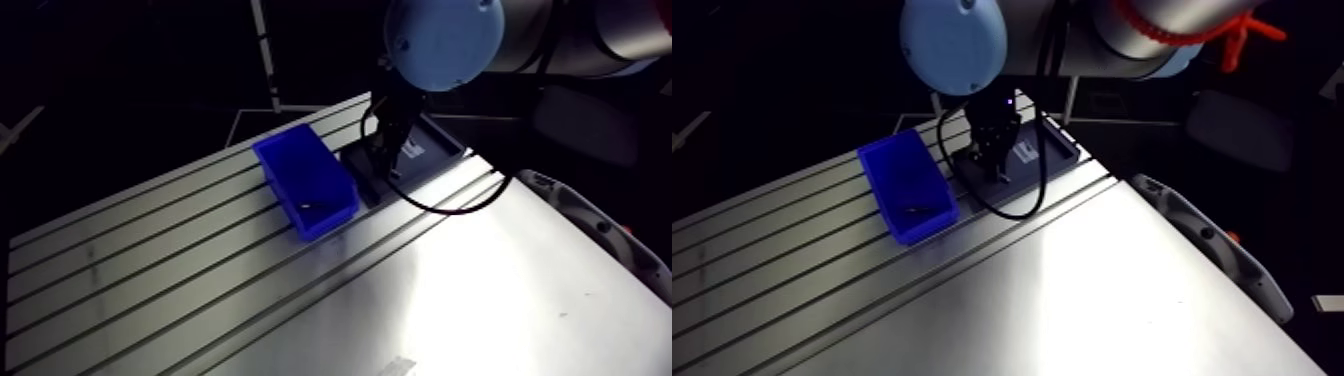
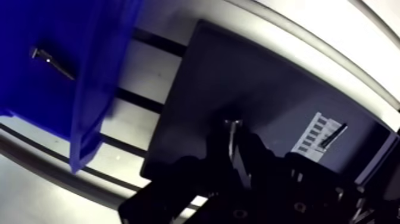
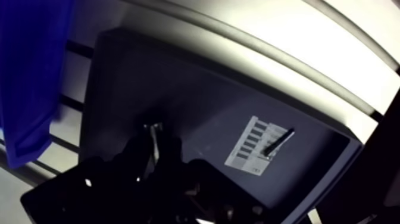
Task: Pick up the M10 bolt from the tray and put it into the blue bin.
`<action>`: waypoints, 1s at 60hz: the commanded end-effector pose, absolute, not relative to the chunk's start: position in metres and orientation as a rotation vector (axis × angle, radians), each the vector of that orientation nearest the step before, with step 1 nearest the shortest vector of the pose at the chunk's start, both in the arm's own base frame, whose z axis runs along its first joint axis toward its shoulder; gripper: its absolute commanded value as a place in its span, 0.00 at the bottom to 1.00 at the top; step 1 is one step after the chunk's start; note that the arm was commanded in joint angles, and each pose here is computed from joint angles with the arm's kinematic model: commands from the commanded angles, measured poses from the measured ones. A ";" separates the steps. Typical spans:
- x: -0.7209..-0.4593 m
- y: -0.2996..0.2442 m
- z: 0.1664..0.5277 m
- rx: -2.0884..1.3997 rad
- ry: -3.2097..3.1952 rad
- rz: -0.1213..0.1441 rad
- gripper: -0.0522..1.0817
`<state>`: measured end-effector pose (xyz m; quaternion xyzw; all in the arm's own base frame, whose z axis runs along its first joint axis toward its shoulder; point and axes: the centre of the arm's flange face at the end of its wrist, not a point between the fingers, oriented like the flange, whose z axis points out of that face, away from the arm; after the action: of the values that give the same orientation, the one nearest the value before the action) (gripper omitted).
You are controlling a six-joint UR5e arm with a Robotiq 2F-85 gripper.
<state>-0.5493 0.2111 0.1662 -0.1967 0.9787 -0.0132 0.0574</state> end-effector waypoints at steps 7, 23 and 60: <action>-0.551 0.213 0.167 -0.599 2.972 -0.020 0.73; -0.551 0.212 0.167 -0.602 2.972 -0.019 0.80; -0.553 0.216 0.195 -0.606 2.992 0.049 0.99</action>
<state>-0.5536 0.2141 0.1785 -0.1976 0.9791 0.0024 0.0476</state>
